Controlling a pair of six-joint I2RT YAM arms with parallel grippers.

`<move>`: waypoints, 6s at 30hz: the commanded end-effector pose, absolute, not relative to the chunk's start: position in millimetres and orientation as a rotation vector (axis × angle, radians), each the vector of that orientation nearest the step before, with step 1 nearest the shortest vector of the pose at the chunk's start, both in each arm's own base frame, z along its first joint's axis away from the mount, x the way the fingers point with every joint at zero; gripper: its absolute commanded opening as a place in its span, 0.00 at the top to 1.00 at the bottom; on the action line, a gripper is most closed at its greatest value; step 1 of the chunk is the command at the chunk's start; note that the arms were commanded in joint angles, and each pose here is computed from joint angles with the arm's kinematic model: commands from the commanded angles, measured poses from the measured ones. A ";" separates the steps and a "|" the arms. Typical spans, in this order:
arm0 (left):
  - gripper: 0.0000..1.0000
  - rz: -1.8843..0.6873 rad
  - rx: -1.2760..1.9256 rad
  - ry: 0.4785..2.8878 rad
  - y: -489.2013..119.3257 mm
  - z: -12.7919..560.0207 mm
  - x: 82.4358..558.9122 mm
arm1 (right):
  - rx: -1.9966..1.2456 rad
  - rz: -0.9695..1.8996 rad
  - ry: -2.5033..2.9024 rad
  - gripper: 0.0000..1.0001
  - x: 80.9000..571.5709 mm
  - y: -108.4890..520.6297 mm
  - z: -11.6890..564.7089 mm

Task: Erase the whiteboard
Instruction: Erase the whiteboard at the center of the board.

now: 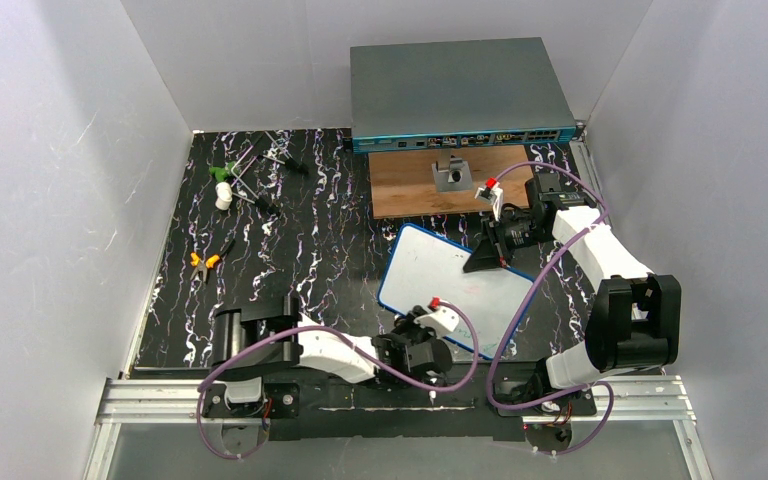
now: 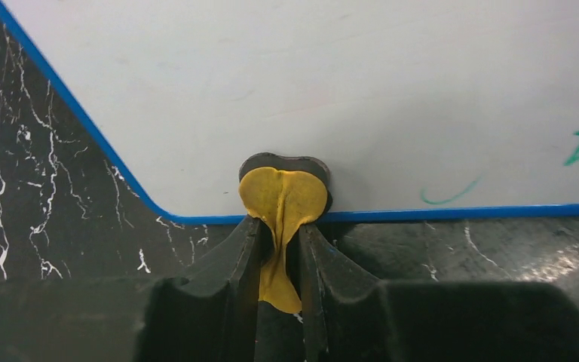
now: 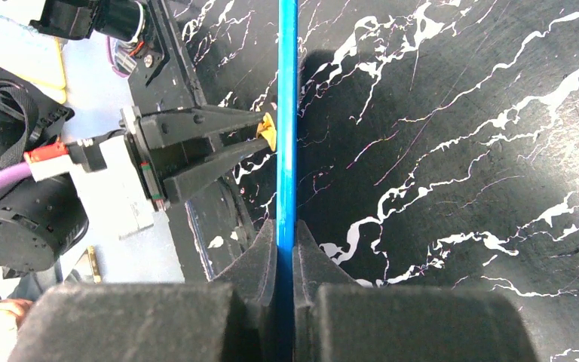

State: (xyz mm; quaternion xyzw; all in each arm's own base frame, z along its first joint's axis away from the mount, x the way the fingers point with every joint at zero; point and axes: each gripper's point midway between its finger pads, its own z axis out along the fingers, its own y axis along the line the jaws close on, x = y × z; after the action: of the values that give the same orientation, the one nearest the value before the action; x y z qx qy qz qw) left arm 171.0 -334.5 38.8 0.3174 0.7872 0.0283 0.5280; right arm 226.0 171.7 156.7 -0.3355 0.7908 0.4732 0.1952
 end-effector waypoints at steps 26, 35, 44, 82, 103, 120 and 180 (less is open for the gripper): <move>1.00 0.037 0.841 1.860 -315.2 28.8 156.4 | -0.877 1.461 2.156 0.99 214.8 178.8 181.9; 1.00 0.061 0.892 1.844 -335.2 32.6 152.5 | -0.878 1.462 2.154 0.99 214.7 178.9 182.5; 1.00 -0.142 1.107 1.732 -399.7 31.9 110.8 | -0.877 1.464 2.149 0.99 214.0 179.0 183.9; 1.00 -0.353 1.036 1.791 -401.6 43.7 114.3 | -0.759 1.549 2.161 0.99 221.2 179.7 182.2; 1.00 -0.340 0.694 2.014 -329.5 33.6 162.1 | -0.755 1.545 2.165 0.99 221.7 178.8 181.5; 1.00 -0.553 0.636 2.033 -370.6 26.8 152.1 | -0.749 1.550 2.154 0.99 221.7 178.1 184.5; 1.00 -0.850 0.395 2.141 -402.8 41.9 173.0 | -0.536 1.765 2.116 0.99 226.2 179.3 195.6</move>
State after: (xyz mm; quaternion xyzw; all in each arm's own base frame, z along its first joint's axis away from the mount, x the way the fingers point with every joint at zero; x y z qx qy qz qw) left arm 200.1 -358.4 41.1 0.0829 0.8440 -0.3011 0.4361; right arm 258.0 161.3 155.9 -0.2432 0.7934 0.5066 0.2337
